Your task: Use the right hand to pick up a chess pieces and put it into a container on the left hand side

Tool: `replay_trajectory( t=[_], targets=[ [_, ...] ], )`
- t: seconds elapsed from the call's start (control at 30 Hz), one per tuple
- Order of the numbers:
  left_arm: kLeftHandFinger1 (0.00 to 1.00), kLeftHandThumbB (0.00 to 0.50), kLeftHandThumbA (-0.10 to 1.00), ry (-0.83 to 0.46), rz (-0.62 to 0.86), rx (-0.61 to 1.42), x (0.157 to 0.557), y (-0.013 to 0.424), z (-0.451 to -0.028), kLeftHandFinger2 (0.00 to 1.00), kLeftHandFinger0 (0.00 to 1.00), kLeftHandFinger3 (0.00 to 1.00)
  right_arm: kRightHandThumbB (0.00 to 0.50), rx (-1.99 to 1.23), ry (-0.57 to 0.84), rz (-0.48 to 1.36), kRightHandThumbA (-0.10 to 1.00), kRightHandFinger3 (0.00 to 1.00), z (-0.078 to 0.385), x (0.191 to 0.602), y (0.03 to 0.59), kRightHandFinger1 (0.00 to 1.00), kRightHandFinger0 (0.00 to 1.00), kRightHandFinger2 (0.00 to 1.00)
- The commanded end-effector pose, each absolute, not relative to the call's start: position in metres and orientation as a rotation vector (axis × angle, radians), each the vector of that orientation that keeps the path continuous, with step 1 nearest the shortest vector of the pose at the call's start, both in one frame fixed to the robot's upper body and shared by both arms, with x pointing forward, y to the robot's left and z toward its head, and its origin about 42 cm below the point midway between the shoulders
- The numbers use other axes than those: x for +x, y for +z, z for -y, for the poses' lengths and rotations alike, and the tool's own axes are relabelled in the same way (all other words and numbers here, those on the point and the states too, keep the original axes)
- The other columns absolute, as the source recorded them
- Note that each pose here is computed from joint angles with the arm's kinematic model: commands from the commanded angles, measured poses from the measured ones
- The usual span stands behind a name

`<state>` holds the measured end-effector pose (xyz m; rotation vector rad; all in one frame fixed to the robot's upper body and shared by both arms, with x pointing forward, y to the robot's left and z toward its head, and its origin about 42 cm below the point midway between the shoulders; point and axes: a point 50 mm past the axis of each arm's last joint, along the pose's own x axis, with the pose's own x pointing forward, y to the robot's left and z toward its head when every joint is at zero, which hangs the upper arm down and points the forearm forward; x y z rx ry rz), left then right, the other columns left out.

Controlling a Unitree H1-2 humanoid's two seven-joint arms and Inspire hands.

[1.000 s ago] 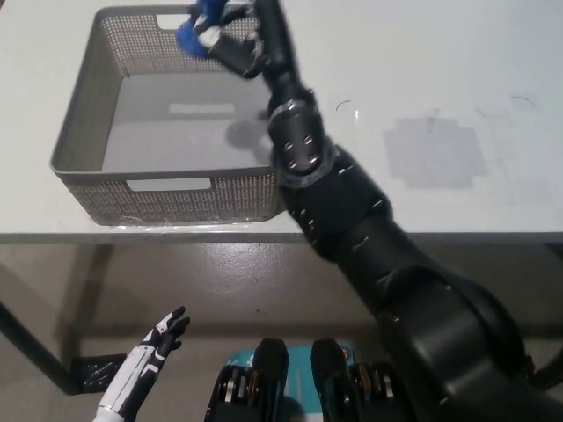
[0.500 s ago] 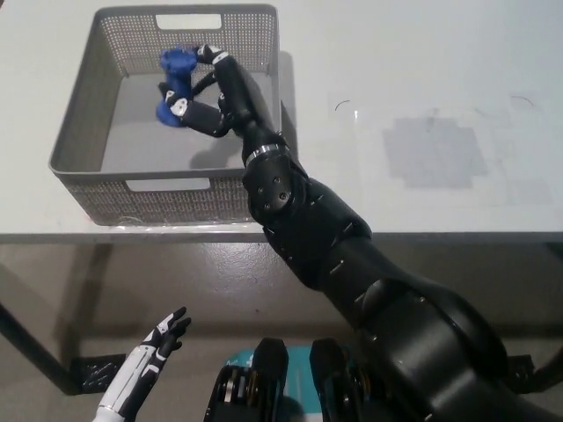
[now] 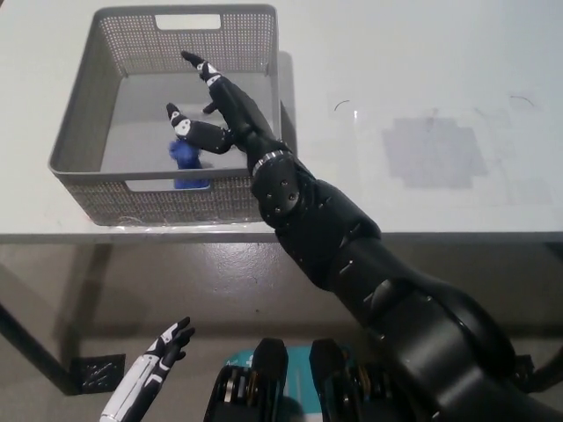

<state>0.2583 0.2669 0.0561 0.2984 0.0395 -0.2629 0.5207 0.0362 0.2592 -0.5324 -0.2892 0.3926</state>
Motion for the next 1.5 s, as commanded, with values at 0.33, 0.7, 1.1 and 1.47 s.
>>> replay_trajectory(
  t=[0.33,0.7,1.1,1.47],
  targets=[
    [1.00,0.327,1.00,-0.257,-0.025,0.301,0.247,0.055,-0.269,1.00,1.00,1.00,0.276,-0.458,0.451,0.375,0.78,1.00,-0.030,0.532,0.297,1.00,1.00,1.00],
    [1.00,0.347,1.00,-0.261,-0.017,0.319,0.244,0.053,-0.273,1.00,1.00,1.00,0.289,-0.269,0.357,0.681,0.89,1.00,0.023,0.514,0.398,1.00,1.00,1.00],
    [1.00,0.301,1.00,-0.244,-0.036,0.304,0.248,0.053,-0.272,1.00,1.00,1.00,0.253,-0.194,0.192,0.907,0.98,1.00,0.115,0.452,0.450,1.00,1.00,1.00],
    [1.00,0.299,1.00,-0.215,-0.058,0.275,0.235,0.045,-0.269,1.00,1.00,1.00,0.223,-0.141,0.178,0.875,0.91,1.00,0.182,0.395,0.381,1.00,1.00,1.00]
  ],
)
